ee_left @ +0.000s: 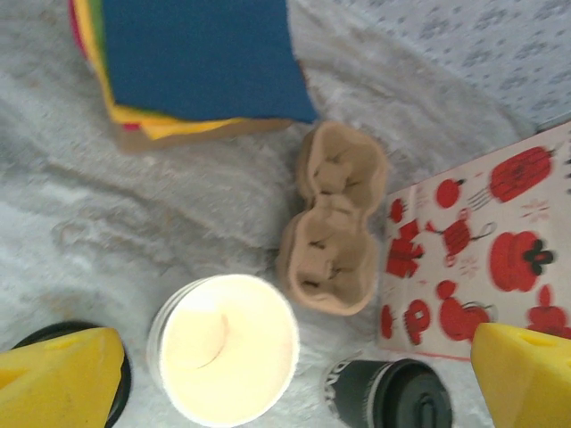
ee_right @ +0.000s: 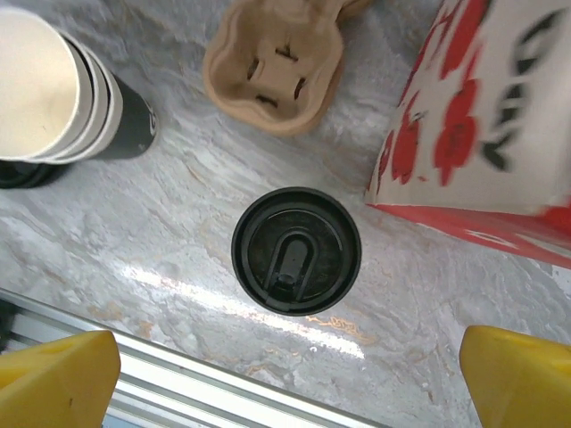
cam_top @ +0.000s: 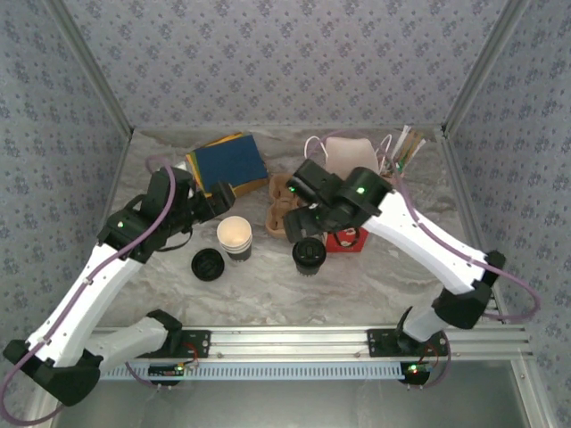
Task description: Pack the takeout coffee
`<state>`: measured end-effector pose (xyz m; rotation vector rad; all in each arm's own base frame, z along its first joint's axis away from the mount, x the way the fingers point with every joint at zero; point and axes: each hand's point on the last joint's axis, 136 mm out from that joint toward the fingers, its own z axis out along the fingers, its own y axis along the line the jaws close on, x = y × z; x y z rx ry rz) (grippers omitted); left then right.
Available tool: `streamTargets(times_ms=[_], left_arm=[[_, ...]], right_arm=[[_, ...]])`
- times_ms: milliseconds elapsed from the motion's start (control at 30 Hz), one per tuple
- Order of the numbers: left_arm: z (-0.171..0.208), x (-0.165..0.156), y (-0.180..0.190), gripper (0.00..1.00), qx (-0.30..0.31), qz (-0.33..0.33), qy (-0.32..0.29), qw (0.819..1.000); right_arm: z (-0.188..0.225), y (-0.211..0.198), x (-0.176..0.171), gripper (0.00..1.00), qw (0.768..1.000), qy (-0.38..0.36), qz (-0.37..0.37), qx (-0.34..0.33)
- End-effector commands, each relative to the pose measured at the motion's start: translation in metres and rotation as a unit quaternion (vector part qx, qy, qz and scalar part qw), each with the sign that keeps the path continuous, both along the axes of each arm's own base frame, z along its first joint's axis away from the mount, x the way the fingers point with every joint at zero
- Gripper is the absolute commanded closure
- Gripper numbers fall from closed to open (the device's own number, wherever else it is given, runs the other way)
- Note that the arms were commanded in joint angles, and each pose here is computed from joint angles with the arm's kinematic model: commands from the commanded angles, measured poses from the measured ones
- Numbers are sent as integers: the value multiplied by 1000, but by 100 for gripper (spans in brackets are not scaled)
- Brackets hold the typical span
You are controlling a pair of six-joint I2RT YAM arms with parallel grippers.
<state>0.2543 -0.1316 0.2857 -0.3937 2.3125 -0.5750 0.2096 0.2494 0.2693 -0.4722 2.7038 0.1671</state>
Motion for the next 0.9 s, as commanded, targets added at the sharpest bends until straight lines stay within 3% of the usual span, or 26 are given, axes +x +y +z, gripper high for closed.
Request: streamTargets(times_ms=[0,233,500,867], left_arm=[[-11,-14,14,0,3,13,12,1000],[-42,-30,20,0,1,17,53,998],[-64,-41,13,0,-27,3,71,997],[-74,-52,-1,0,-54,-40,56,996]], right_arm=[[-9,0,-6,0,998,11,1,-56],[-40,23,-20,1,996,78,-3,-50],[-65,14,-20,22,990,129,-27,-39],[-91,-4,-13,23,981,181,-66,-29]])
